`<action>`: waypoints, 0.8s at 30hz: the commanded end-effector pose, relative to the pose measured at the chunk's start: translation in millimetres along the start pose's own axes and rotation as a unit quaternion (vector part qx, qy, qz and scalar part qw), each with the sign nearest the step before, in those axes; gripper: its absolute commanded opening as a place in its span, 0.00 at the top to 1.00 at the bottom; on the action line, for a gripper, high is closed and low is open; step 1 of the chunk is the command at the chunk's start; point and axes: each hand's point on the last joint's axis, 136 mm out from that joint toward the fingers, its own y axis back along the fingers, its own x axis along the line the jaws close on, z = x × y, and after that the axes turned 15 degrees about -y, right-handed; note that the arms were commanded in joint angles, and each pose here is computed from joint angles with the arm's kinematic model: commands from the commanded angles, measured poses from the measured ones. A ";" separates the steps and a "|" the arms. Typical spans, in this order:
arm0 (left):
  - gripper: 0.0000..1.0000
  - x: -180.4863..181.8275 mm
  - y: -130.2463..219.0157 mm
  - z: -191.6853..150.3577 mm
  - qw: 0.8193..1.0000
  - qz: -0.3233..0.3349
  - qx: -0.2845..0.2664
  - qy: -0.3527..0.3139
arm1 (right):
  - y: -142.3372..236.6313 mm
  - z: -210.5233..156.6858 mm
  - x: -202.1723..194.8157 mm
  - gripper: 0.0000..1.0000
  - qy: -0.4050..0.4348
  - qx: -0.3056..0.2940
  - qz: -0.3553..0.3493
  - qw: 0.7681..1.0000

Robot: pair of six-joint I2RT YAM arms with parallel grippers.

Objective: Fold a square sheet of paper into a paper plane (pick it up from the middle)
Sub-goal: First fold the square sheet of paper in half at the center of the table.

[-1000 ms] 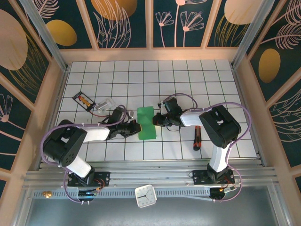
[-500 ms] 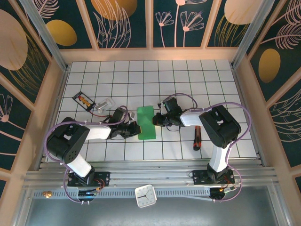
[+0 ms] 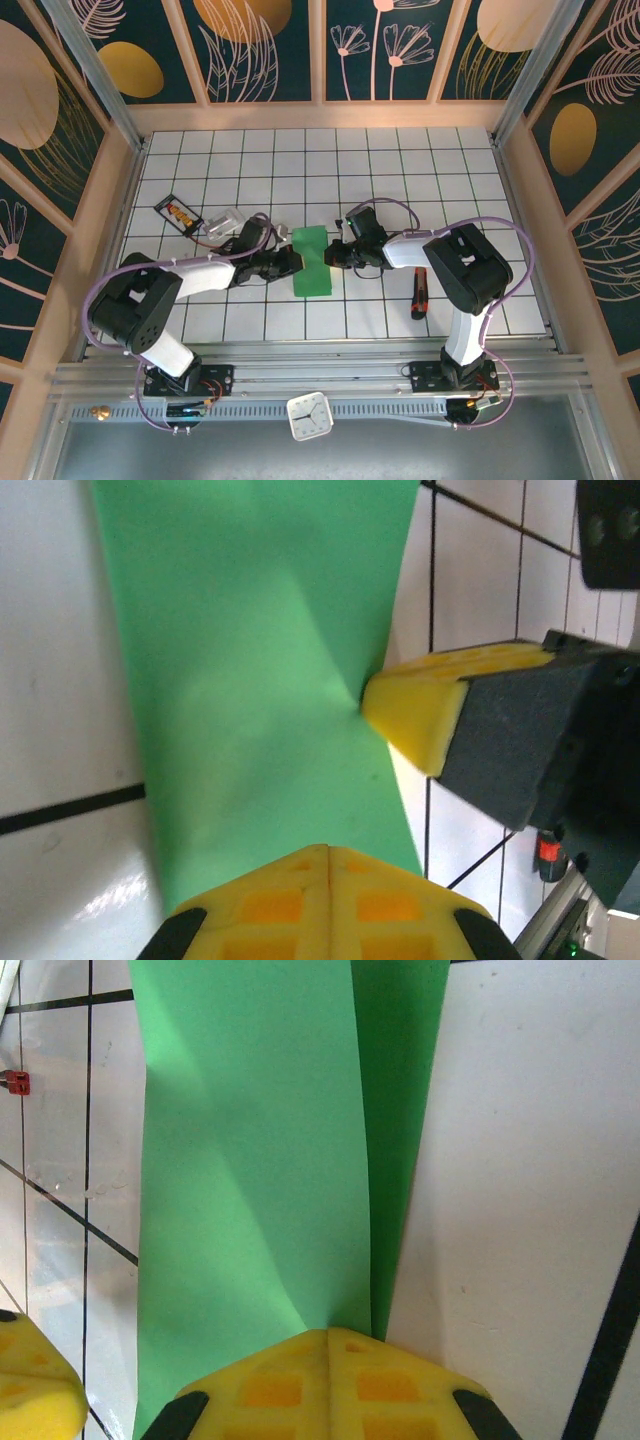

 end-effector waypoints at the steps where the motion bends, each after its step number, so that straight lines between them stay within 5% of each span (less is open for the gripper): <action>1: 0.98 7.6 -4.8 7.8 1.000 0.013 -0.007 0.013 | -7.6 -20.2 -90.3 1.00 -0.031 0.006 -0.160 0.987; 24: 1.00 53.9 -12.4 -33.1 0.996 0.067 0.040 0.048 | -7.6 -21.0 -91.0 1.00 -0.031 0.006 -0.159 0.987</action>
